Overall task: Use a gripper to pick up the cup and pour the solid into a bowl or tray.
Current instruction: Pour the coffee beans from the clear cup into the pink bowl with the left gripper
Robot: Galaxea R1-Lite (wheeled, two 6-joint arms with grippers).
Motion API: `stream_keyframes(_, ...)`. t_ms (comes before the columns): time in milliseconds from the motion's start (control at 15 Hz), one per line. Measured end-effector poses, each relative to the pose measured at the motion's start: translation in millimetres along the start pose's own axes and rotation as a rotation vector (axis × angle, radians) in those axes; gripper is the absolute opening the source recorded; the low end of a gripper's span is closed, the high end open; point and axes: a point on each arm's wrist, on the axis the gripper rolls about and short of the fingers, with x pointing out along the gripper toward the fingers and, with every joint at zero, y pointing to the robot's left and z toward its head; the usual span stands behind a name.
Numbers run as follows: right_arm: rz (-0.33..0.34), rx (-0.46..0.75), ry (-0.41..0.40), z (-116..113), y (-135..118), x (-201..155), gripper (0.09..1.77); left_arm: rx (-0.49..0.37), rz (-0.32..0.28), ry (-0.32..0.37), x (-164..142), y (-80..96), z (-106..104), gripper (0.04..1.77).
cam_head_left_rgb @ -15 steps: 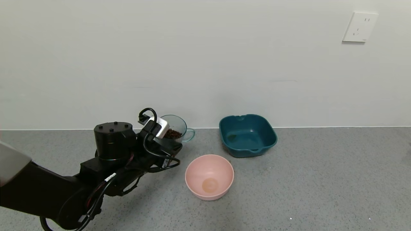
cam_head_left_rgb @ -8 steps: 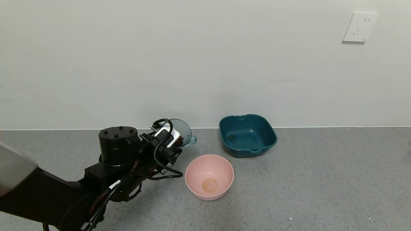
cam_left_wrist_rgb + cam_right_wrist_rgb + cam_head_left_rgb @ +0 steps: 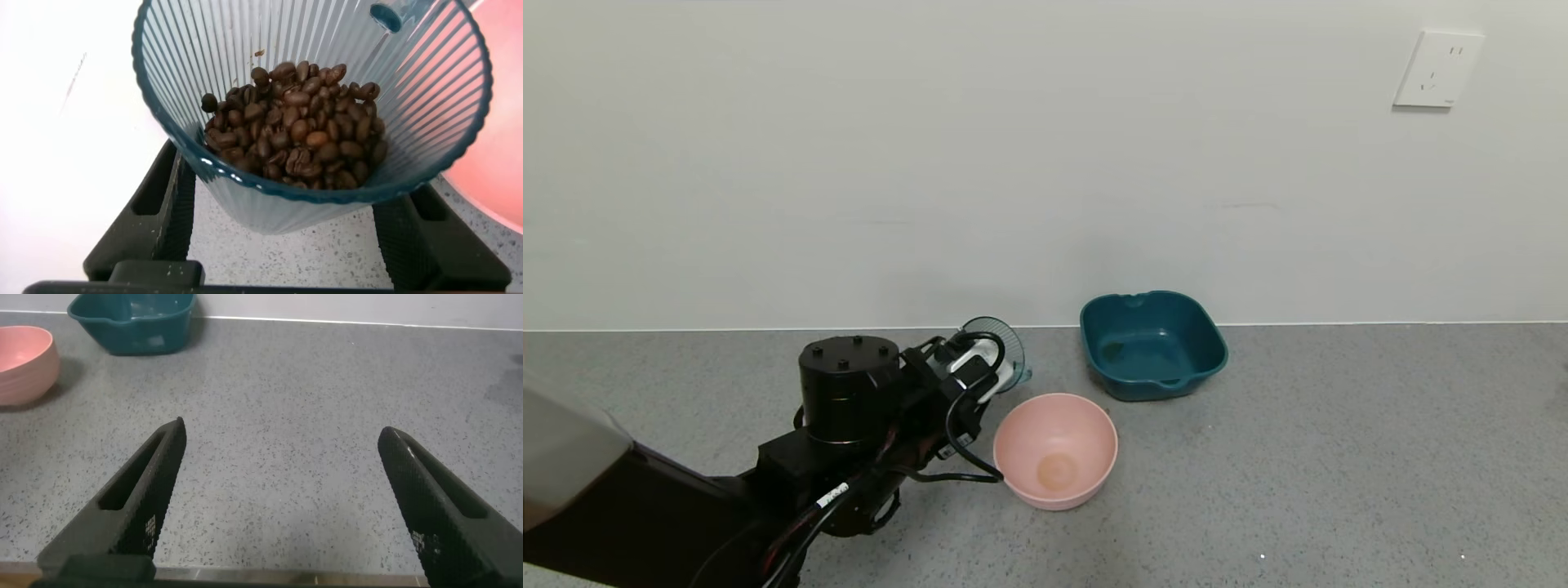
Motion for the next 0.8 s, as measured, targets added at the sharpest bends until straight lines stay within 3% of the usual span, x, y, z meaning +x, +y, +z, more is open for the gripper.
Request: stream_keyframes(800, 0.0, 0.0, 0.0, 0.0, 0.0, 0.0, 1.71, 0.274, 0.017, 0.014, -1.5, -0.6, 2.3, 1.26)
